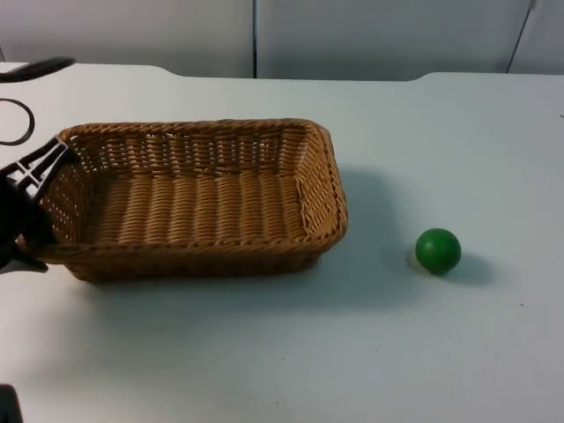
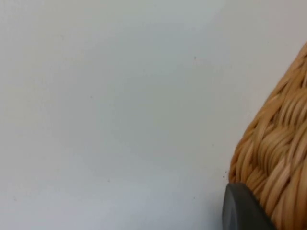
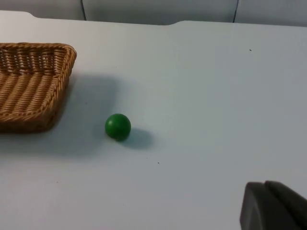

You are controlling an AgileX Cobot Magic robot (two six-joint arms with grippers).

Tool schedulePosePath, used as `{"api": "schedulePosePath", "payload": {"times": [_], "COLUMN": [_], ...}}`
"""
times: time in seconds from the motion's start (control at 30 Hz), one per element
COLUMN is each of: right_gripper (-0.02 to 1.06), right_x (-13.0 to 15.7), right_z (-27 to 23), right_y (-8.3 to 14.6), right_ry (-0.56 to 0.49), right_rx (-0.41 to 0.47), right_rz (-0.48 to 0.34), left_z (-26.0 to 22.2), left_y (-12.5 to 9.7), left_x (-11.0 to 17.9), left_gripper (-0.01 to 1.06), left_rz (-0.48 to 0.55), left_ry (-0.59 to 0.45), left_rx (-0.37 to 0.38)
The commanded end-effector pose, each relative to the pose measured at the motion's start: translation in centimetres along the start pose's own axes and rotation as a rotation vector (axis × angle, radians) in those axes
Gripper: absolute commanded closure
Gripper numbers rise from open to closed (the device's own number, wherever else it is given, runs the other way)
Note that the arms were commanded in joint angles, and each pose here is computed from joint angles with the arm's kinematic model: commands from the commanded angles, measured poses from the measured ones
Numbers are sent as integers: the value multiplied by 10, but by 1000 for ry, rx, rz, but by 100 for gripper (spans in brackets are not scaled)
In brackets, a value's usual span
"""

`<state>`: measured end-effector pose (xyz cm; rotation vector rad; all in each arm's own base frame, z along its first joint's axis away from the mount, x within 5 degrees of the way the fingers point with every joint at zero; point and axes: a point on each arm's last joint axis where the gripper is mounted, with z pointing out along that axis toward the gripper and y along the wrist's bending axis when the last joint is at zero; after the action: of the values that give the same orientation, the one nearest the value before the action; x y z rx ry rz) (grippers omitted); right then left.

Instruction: Pick up the basket with the left hand and place the ball into the basket with the right hand.

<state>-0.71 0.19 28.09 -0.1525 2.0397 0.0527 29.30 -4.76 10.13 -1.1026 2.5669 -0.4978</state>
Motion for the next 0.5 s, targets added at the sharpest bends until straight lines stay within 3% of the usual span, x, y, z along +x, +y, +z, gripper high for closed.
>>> {"api": "schedulePosePath", "payload": {"times": [0.0, 0.2, 0.3, 0.47], "right_gripper": [105, 105, 105, 105], "right_x": [-1, -1, -1, -1], "right_z": [-1, -1, -1, -1], "right_y": [0, 0, 0, 0], "right_ry": [-15, -15, -15, -15], "right_rx": [8, 8, 8, 8], "right_rz": [6, 6, 6, 6], "left_z": [3, -18, -35, -53], "left_y": [4, -1, 6, 13], "left_x": [1, 0, 3, 11], "left_gripper": [105, 105, 105, 105], "left_rz": [-55, -89, -92, -93], "left_ry": [14, -44, -112, -123], "left_rx": [-11, 42, 61, 91]}}
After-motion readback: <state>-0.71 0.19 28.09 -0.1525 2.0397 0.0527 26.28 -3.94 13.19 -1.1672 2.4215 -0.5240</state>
